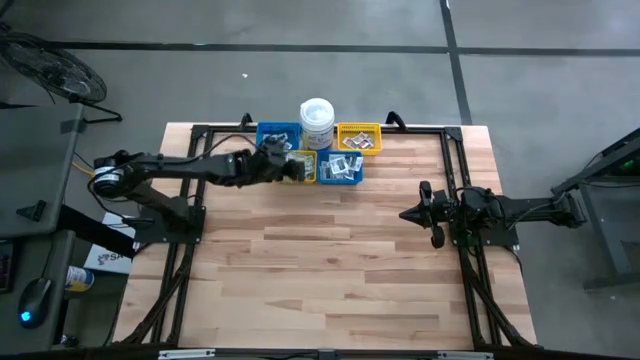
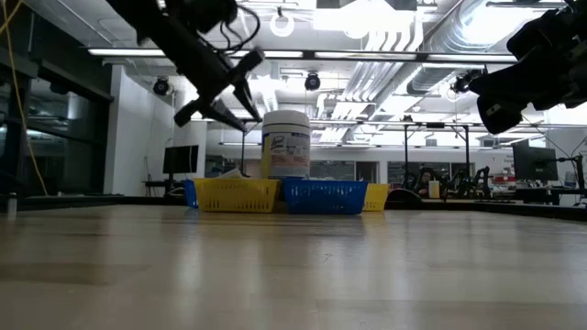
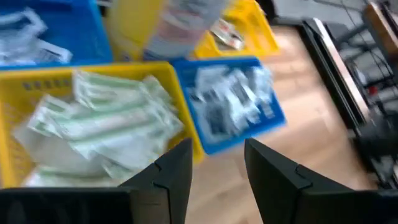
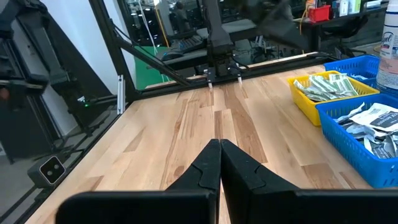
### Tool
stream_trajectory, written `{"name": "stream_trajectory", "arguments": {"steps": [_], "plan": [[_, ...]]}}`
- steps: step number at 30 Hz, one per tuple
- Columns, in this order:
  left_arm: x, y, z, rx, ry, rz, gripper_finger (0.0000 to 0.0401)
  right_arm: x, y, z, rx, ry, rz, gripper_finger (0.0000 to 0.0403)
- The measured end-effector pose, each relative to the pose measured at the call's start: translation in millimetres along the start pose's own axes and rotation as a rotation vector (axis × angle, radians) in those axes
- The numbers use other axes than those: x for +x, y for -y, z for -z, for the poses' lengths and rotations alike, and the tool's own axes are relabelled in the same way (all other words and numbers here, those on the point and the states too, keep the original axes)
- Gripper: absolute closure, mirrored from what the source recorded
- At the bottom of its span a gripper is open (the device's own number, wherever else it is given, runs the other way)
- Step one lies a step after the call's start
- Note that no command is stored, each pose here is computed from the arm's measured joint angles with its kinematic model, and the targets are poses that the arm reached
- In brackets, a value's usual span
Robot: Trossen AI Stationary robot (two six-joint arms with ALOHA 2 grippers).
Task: Pick & Place First Aid Supplies
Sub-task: Return to Home Position
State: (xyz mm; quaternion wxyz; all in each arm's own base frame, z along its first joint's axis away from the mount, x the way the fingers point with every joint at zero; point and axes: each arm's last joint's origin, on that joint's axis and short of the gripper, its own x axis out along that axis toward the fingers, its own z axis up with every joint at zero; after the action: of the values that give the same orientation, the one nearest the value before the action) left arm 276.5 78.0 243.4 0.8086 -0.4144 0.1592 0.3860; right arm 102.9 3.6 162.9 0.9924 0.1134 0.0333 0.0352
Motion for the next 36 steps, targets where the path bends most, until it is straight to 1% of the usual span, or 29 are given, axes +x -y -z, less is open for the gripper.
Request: {"name": "stream_trajectory", "arguments": {"steps": [4, 10, 14, 16, 17, 19, 21, 22, 25, 29, 33, 36], "plan": [[-15.5, 16.2, 20.5, 0.061, 0.002, 0.048, 0.0254, 0.0, 0.1, 0.0, 0.000, 0.000, 0.001, 0.0402], [-39.2, 37.5, 60.6, 0.146, -0.005, 0.113, 0.0254, 0.0, 0.0, 0.0, 0.000, 0.000, 0.000, 0.0402], [-51.7, 44.7, 78.5, 0.298, -0.027, 0.163, 0.0254, 0.0, 0.0, 0.0, 0.000, 0.000, 0.001, 0.0402], [-58.2, 41.0, 78.1, 0.350, -0.057, 0.249, 0.0254, 0.0, 0.0, 0.0, 0.000, 0.000, 0.000, 0.0402], [-61.5, 36.9, 75.9, 0.361, -0.059, 0.318, 0.0254, 0.0, 0.0, 0.0, 0.000, 0.000, 0.001, 0.0402], [-67.2, 27.3, 68.3, 0.366, -0.018, 0.488, 0.0254, 0.0, 0.0, 0.0, 0.000, 0.000, 0.000, 0.0402], [-70.7, 6.2, 65.7, 0.372, 0.028, 0.598, 0.0254, 0.0, 0.1, 0.1, 0.000, -0.002, 0.001, 0.0402], [-72.1, -5.3, 65.7, 0.371, 0.048, 0.632, 0.0254, 0.0, 0.0, 0.0, 0.000, 0.000, 0.000, 0.0402], [-76.6, -44.0, 69.6, 0.374, 0.068, 0.675, 0.0254, 0.3, 0.2, 0.4, 0.000, -0.005, 0.002, 0.0402], [-79.7, -89.7, 79.2, 0.364, 0.071, 0.681, 0.0254, 0.7, 0.3, 0.8, 0.001, -0.010, 0.003, 0.0402], [-87.6, -113.1, 83.6, 0.354, 0.104, 0.764, 0.0254, 0.7, 0.2, 0.8, 0.001, -0.010, 0.003, 0.0402], [-92.2, -121.8, 87.2, 0.401, 0.115, 0.843, 0.0254, 0.7, 0.2, 0.8, 0.001, -0.010, 0.003, 0.0402]]}}
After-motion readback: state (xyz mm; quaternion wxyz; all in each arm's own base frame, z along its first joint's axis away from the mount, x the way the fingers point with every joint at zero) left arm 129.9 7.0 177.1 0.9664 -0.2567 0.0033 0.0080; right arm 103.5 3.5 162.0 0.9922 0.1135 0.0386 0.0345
